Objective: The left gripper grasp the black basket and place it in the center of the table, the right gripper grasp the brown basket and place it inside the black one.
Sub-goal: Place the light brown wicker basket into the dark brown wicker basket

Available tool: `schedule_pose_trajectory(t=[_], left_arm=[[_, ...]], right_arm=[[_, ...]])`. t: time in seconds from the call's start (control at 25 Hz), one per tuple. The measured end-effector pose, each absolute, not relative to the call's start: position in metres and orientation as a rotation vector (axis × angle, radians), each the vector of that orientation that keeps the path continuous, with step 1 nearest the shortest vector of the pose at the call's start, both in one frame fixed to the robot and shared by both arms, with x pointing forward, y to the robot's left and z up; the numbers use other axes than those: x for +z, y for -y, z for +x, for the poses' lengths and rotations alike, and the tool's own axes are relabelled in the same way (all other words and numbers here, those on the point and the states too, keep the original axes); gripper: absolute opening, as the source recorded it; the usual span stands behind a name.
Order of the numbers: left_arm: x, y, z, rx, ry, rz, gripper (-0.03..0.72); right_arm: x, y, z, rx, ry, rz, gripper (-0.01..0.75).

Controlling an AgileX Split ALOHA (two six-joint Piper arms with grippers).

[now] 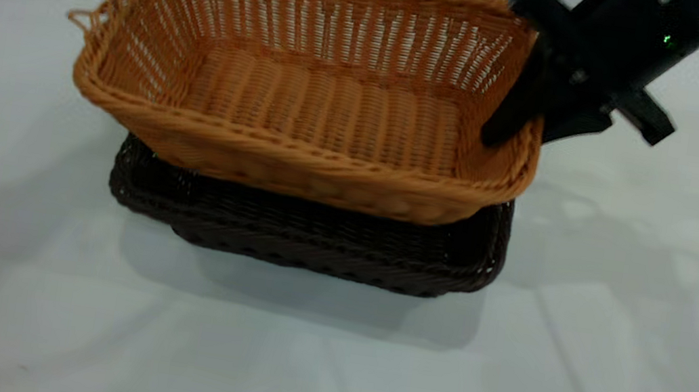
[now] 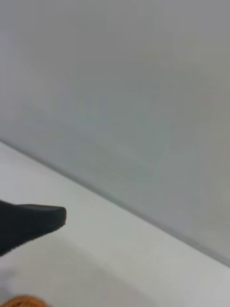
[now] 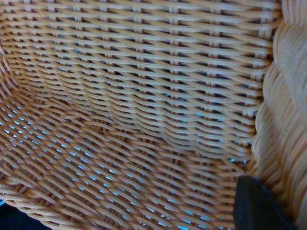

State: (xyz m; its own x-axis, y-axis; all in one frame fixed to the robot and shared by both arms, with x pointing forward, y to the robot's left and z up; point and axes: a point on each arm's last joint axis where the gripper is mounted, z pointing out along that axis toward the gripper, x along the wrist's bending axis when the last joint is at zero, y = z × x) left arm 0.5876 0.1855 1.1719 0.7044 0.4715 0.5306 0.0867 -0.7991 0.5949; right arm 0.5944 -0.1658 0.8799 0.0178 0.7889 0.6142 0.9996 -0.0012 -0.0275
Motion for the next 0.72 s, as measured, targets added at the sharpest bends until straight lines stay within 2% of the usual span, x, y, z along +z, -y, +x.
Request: schedule_pose_trajectory(t=[0.28,0.4,0.52,0.72], left_arm=[[1.168,-0.186,0.584,0.88,-0.425,2.414,0.372],[1.167,-0.186,0.584,0.871,-0.424,2.421,0.372],[1.166,-0.186,0.583,0.856,-0.424,2.432,0.372],[1.166,-0.186,0.582,0.85,-0.424,2.436,0.372]], right_arm=[[0.853,0.171,0.593,-0.487,1.848,-1.864,0.085],[0.852,0.171,0.594,-0.485,1.835,-1.884,0.135],[0.854,0.17,0.596,-0.496,1.845,-1.876,0.256],[0.857,0.168,0.592,-0.482,1.855,-1.796,0.534]])
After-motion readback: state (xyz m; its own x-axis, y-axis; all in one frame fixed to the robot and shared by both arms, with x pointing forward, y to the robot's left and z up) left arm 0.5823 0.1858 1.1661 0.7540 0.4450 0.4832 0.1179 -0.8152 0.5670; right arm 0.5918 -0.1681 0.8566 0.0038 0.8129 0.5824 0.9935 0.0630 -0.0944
